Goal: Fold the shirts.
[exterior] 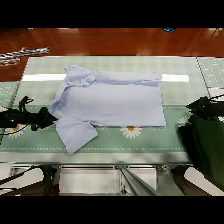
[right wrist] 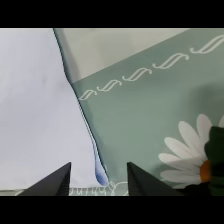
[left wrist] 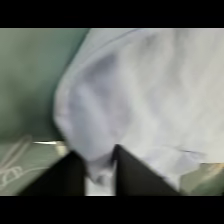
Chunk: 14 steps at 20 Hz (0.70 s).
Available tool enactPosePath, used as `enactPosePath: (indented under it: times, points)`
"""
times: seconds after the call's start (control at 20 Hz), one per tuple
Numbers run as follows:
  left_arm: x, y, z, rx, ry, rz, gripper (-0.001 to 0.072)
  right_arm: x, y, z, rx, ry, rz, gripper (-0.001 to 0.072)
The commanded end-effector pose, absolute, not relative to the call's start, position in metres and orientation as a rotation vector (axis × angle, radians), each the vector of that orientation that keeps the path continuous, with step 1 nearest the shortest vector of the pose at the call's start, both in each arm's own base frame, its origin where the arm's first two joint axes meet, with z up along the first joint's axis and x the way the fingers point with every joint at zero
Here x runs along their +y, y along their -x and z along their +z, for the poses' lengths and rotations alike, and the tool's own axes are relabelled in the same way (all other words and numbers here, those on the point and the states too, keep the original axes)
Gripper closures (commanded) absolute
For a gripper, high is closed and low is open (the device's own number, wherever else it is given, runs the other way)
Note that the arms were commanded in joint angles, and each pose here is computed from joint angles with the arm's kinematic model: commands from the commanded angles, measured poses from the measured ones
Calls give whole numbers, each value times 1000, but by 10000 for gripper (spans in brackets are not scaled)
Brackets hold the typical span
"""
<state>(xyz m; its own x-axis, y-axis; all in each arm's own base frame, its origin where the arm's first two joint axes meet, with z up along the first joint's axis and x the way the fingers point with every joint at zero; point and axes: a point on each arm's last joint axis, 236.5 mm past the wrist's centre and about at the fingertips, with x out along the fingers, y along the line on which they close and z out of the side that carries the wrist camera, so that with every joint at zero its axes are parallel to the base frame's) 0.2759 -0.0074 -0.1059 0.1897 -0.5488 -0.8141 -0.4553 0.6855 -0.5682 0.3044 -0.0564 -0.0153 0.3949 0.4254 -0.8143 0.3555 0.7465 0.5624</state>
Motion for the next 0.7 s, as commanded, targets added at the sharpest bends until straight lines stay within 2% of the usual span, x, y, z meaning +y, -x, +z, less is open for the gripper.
enactPosePath:
  times: [0.0, 0.25, 0.4, 0.65]
  points:
    - [-22, -275, -108, 1467, 877, -116, 684, -59, -305, -16, 1195, -770, 36, 304]
    - [-24, -274, -104, 1476, 879, -131, 684, -19, -253, -67, 1372, -907, 42, 304]
    - [-25, -272, -104, 1483, 882, -137, 684, 11, -230, -92, 1488, -877, 87, 304]
    - [-26, -271, -103, 1489, 883, -143, 684, 37, -256, -105, 1462, -896, 123, 304]
